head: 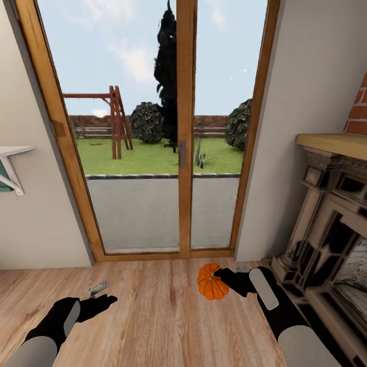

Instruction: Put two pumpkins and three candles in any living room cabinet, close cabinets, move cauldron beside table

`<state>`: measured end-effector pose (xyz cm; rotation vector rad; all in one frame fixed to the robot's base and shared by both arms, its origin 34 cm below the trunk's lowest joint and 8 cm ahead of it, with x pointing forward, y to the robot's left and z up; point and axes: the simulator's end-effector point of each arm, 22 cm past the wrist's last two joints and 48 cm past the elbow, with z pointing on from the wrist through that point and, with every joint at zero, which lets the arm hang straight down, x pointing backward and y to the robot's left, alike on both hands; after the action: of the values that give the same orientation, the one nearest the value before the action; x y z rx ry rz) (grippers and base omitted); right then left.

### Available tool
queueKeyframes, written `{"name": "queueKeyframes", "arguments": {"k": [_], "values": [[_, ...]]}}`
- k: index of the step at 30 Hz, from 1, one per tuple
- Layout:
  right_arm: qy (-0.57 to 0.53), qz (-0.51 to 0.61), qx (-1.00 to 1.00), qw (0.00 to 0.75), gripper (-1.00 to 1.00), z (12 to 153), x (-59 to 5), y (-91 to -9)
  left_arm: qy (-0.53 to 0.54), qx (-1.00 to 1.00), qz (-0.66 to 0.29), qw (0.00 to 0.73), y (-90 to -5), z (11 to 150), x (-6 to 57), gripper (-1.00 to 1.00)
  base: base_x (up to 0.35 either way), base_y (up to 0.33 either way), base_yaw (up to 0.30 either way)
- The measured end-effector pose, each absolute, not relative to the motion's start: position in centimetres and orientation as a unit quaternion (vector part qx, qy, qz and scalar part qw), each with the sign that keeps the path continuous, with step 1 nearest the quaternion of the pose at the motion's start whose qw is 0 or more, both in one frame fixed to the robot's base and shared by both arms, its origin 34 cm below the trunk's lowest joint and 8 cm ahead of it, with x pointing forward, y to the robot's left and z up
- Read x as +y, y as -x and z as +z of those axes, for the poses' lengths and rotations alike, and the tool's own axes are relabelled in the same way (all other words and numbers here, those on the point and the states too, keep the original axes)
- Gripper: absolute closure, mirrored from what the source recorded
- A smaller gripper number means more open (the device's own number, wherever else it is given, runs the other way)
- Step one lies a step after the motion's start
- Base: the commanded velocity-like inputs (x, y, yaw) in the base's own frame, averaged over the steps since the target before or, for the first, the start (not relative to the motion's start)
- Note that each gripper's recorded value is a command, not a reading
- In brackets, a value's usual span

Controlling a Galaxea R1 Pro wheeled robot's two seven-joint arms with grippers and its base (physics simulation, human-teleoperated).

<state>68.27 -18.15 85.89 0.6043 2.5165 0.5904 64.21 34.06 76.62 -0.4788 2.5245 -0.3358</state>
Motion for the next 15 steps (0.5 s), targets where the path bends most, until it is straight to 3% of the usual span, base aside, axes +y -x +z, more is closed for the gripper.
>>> {"name": "queueKeyframes", "arguments": {"k": [15], "values": [[-0.179, 0.222, 0.926, 0.248, 1.00, 85.6, -15.4, -68.6, 0.183, 0.946, -0.130, 0.233, -63.6, 74.6, 33.9, -1.00, 0.000, 0.000, 0.000]]}}
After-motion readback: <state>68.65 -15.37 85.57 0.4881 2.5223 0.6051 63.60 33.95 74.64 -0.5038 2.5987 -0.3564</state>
